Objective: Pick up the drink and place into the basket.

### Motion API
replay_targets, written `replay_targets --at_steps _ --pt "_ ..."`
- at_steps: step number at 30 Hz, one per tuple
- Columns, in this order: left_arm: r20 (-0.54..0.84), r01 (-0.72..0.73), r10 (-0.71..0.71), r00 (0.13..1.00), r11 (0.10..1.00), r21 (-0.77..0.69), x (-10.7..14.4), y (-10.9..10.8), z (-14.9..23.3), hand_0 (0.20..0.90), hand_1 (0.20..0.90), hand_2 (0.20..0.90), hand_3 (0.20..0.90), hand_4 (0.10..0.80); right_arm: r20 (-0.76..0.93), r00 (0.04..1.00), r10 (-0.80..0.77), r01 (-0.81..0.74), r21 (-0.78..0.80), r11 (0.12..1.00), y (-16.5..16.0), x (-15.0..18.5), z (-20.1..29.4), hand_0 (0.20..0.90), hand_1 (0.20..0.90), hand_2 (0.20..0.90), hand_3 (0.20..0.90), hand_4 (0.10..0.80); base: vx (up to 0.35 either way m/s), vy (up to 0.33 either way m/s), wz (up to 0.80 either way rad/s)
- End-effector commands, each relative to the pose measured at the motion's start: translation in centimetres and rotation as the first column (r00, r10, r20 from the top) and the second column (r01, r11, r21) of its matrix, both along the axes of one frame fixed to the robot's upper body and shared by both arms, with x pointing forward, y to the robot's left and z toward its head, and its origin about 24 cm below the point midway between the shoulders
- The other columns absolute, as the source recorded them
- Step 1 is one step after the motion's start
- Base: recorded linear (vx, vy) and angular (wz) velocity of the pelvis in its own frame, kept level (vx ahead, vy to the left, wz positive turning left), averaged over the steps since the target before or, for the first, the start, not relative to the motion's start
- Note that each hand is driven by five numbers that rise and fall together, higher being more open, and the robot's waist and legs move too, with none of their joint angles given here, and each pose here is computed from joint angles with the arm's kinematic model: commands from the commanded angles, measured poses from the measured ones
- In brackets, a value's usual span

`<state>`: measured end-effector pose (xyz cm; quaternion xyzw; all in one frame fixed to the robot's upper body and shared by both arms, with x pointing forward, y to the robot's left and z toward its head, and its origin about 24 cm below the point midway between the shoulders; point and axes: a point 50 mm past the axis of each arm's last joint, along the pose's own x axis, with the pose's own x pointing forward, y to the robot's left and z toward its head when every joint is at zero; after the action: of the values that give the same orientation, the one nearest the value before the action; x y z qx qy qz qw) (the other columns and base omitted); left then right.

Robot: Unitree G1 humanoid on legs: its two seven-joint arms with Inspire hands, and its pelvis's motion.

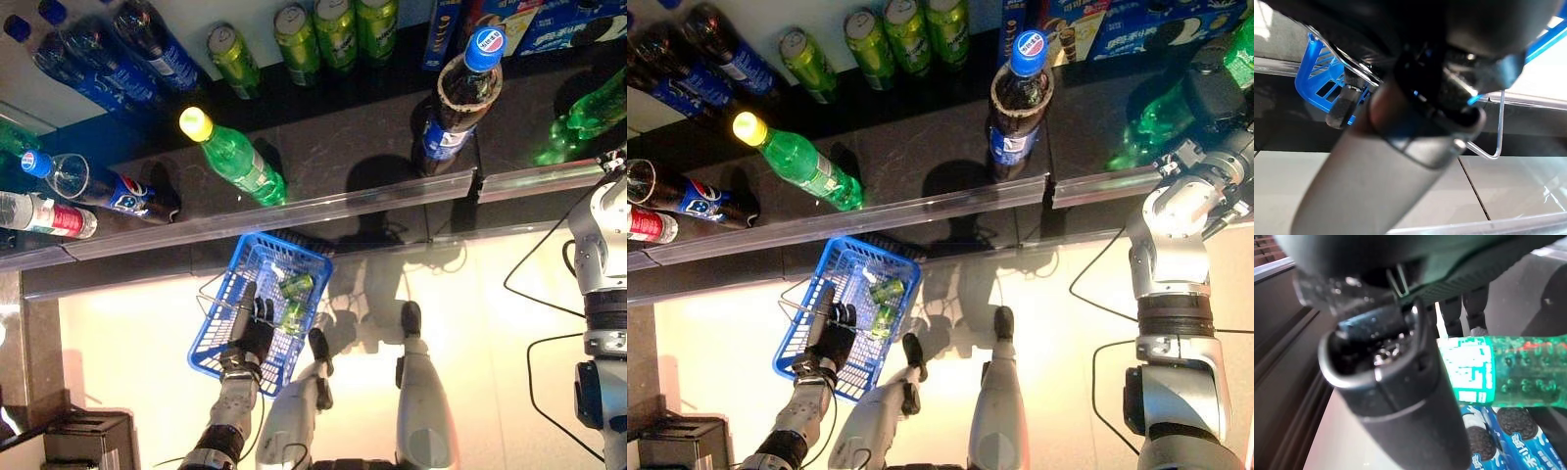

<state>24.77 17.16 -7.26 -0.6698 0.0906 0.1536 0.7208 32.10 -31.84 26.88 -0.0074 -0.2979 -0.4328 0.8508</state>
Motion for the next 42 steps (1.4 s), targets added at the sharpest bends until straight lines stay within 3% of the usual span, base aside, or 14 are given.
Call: replay_targets --at_steps 1,13,20,35,39,42 --pt "0.236 -0.102 0.080 0.968 0.992 0.081 1.2 4.3 3.7 0.300 0.300 0.300 0.200 0.100 0.273 0.962 -0.002 0.039 -0.128 0.991 -0.1 -2.6 6.6 0.300 0.300 0.300 0.200 0.100 0.000 0.000 0.00" --pt "0.245 -0.134 0.114 0.963 0.988 0.070 0.9 4.7 3.7 0.300 0.300 0.300 0.200 0.100 0.358 0.934 0.003 0.058 -0.160 0.985 0.4 -4.3 6.4 0.300 0.300 0.300 0.200 0.100 -0.027 0.027 0.01" --pt "0.227 -0.173 0.153 0.962 0.982 0.070 0.1 5.2 3.3 0.300 0.300 0.300 0.200 0.100 0.364 0.925 0.104 -0.034 -0.193 0.981 1.0 -5.8 3.8 0.300 0.300 0.300 0.200 0.100 -0.005 0.044 0.03" --pt "0.159 -0.238 0.220 0.962 0.966 0.105 -2.9 6.1 1.7 0.300 0.300 0.300 0.200 0.100 0.273 0.900 0.340 -0.272 -0.256 0.928 3.5 -8.4 -2.5 0.300 0.300 0.300 0.200 0.100 0.057 0.014 -0.03" --pt "0.141 -0.238 0.221 0.965 0.963 0.124 -3.8 6.2 1.1 0.300 0.300 0.300 0.200 0.100 0.196 0.871 0.451 -0.404 -0.239 0.883 4.0 -8.6 -4.2 0.300 0.300 0.300 0.200 0.100 0.099 -0.011 0.01" --pt "0.148 -0.241 0.222 0.964 0.961 0.132 -4.6 6.1 0.9 0.300 0.300 0.300 0.200 0.100 0.102 0.782 0.615 -0.589 -0.203 0.782 5.3 -8.8 -6.3 0.300 0.300 0.300 0.200 0.100 0.110 0.011 0.06"
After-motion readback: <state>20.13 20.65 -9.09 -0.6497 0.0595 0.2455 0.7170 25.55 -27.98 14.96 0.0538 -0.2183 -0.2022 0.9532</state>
